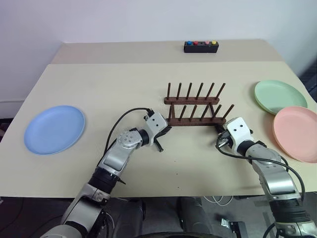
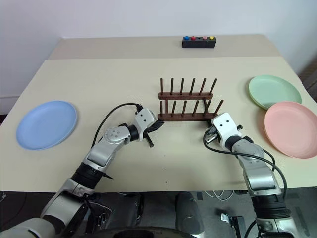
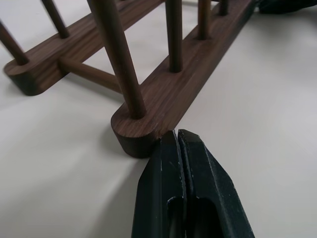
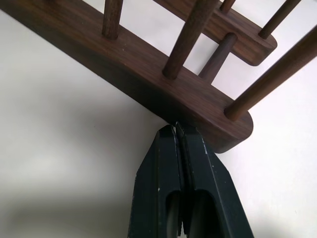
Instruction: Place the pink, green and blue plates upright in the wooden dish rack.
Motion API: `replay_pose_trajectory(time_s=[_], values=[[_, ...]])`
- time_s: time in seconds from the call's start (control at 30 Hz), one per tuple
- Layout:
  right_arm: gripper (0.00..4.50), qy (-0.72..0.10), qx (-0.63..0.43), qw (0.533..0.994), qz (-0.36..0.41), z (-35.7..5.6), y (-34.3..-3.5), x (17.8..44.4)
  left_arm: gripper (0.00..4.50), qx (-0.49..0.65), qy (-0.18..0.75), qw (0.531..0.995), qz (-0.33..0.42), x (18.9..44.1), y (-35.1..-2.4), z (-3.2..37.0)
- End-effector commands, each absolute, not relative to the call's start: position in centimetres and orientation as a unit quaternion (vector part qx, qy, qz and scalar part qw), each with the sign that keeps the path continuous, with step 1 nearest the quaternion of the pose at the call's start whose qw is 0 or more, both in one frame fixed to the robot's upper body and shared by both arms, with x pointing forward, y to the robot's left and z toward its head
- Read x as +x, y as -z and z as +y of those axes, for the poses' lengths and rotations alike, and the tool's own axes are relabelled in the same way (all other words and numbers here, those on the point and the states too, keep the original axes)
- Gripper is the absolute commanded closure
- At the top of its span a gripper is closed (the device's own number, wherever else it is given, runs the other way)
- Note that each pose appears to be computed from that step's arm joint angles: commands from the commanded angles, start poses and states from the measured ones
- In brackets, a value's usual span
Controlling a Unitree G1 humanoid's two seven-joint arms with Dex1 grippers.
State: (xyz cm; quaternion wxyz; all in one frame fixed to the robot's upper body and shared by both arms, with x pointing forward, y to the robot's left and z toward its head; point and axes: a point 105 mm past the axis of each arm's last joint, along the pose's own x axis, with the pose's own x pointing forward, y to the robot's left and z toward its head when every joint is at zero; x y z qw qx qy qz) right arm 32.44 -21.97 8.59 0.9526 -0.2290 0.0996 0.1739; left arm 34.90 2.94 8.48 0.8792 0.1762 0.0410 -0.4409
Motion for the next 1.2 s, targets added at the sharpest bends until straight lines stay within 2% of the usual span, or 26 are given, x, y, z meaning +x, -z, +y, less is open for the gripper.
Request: replay_pose_trajectory(time_s=[0.03,0.2,0.23,0.3,0.53,0.67,0.77,1.03,1.2], values=[[4.48,-0.180,-0.234,0.952,0.082,-21.4,-9.3,32.6,4.50,0.180,0.434,0.882,0.028,35.2,-9.0,3.2],[4.48,-0.210,-0.229,0.948,0.073,-21.2,-10.3,31.3,4.50,0.166,0.461,0.871,0.024,34.0,-9.1,2.8],[4.24,-0.212,-0.222,0.949,0.073,-21.5,-10.8,30.6,4.50,0.155,0.478,0.865,0.019,33.4,-9.4,2.7],[3.63,-0.207,-0.213,0.952,0.074,-22.4,-11.6,29.7,4.50,0.140,0.501,0.854,0.012,32.4,-9.8,2.7],[0.11,-0.125,-0.244,0.958,0.080,-27.9,-15.4,26.8,4.50,0.100,0.575,0.812,0.006,29.4,-10.7,2.9],[0.05,-0.047,-0.260,0.959,0.104,-31.5,-15.8,26.1,4.50,0.077,0.616,0.784,0.007,28.2,-11.2,2.3],[0.05,0.025,-0.248,0.958,0.142,-34.5,-14.6,25.5,4.50,0.074,0.645,0.760,-0.004,27.6,-11.6,1.7],[0.05,0.065,-0.240,0.949,0.192,-36.3,-11.5,25.6,4.50,0.074,0.652,0.755,-0.010,27.4,-11.5,1.5],[2.36,0.055,-0.231,0.951,0.198,-36.1,-10.9,26.2,4.50,0.072,0.642,0.763,-0.013,27.6,-11.5,1.6]])
